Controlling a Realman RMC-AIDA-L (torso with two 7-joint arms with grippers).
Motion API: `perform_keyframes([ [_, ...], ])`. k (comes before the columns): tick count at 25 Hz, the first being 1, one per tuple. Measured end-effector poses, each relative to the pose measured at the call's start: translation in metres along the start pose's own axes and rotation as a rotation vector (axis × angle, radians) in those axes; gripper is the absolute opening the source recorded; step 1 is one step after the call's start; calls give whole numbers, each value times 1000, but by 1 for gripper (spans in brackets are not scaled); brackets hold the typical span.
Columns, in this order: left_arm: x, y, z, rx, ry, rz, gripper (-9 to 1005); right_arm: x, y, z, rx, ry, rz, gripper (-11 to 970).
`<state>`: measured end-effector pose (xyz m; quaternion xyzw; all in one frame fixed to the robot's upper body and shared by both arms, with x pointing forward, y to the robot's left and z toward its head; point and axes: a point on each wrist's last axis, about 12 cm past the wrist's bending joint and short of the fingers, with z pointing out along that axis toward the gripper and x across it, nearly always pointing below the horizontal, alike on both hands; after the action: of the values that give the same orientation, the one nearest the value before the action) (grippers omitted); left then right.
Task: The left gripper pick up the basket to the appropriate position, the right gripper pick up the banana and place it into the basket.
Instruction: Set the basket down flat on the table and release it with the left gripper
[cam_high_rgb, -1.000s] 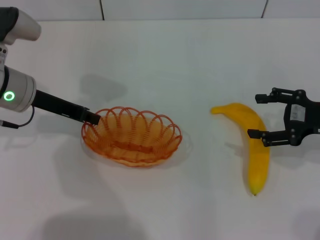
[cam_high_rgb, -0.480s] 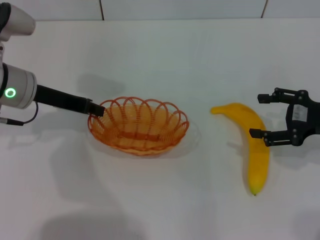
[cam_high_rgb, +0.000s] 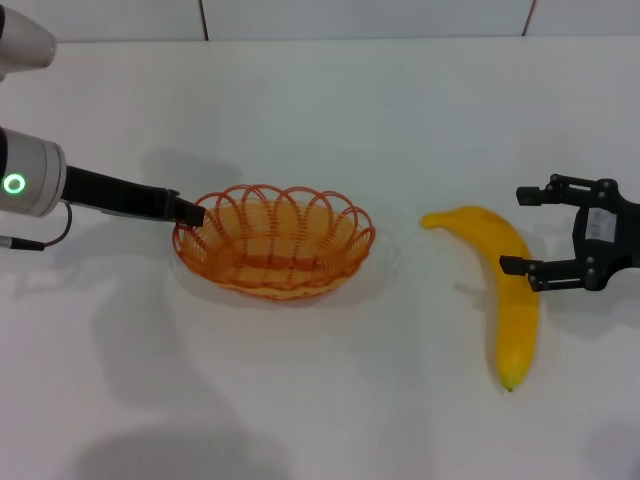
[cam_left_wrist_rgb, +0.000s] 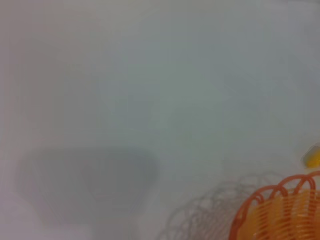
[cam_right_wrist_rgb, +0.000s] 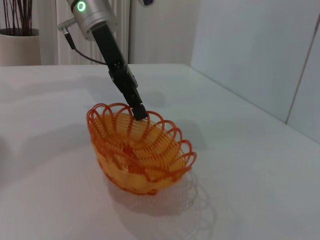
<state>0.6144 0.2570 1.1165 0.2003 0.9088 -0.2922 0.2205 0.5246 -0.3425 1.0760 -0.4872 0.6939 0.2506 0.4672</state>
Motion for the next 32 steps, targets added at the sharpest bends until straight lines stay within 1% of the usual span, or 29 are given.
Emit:
perform_keyframes([
  [10, -1, -1, 0, 1, 0, -11, 55, 0, 0, 0, -1, 1, 0, 890],
  [15, -2, -3, 1, 6, 10, -4, 228, 0, 0, 0, -1, 0, 1, 891],
  [20, 0, -4, 2, 15, 22, 1, 235, 0, 0, 0, -1, 0, -1, 891],
  [32, 6, -11, 3, 75, 69, 26, 250, 1, 1, 0, -1, 0, -1, 890],
])
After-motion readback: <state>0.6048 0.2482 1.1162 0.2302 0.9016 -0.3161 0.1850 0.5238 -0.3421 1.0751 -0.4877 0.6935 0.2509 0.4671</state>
